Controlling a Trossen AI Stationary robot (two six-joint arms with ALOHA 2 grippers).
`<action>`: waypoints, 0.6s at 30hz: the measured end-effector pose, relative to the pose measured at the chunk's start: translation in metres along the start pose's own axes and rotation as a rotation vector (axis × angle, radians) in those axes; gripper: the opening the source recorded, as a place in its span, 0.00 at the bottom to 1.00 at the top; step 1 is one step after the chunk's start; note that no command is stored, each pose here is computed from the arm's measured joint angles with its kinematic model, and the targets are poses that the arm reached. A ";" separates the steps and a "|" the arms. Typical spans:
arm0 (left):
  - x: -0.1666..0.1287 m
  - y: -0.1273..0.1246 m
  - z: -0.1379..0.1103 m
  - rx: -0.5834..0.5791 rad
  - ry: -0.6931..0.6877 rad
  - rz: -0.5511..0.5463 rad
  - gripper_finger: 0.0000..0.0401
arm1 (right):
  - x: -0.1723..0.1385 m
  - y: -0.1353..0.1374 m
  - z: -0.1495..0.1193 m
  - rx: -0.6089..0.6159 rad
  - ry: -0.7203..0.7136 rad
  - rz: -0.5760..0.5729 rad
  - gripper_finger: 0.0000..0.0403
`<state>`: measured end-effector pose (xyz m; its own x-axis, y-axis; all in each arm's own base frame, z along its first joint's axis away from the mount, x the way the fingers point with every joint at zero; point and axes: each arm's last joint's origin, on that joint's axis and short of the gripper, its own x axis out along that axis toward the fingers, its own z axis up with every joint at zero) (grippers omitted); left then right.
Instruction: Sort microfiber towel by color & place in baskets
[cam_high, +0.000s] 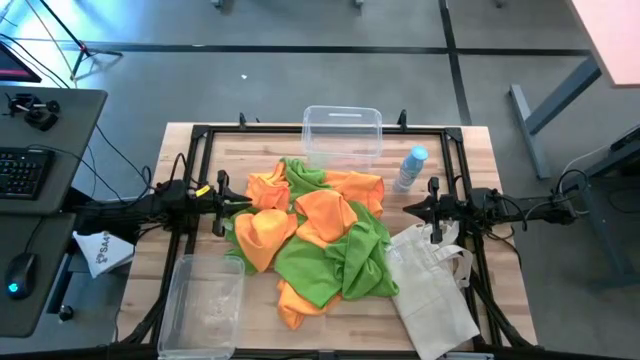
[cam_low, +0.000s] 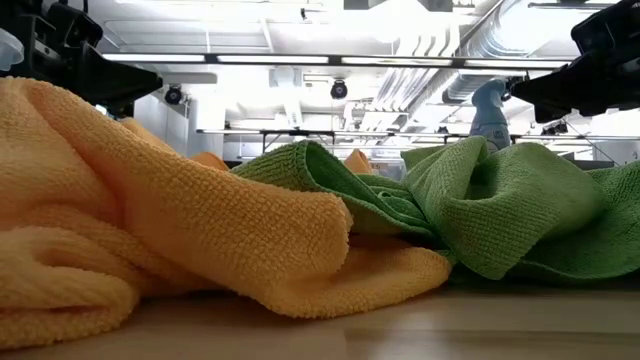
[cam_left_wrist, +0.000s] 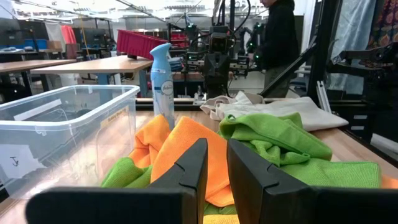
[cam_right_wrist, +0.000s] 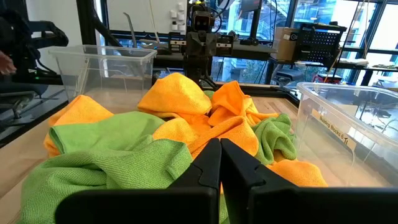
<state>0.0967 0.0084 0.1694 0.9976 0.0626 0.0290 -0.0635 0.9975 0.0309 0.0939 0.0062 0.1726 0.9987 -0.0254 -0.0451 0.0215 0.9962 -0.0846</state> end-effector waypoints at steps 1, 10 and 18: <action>0.000 0.000 0.000 0.000 0.000 0.000 0.12 | 0.000 0.000 0.000 0.000 0.000 0.000 0.00; 0.000 0.000 0.000 -0.188 0.000 0.000 0.12 | 0.000 0.000 0.000 0.000 0.000 0.000 0.00; 0.000 0.001 0.002 -0.387 -0.025 0.046 0.12 | 0.000 0.000 0.000 0.000 0.001 0.000 0.00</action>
<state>0.0966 0.0098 0.1711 0.9927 0.1116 0.0463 -0.0885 0.9326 -0.3498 0.0940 0.0062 0.1725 0.9986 -0.0256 -0.0457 0.0217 0.9961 -0.0850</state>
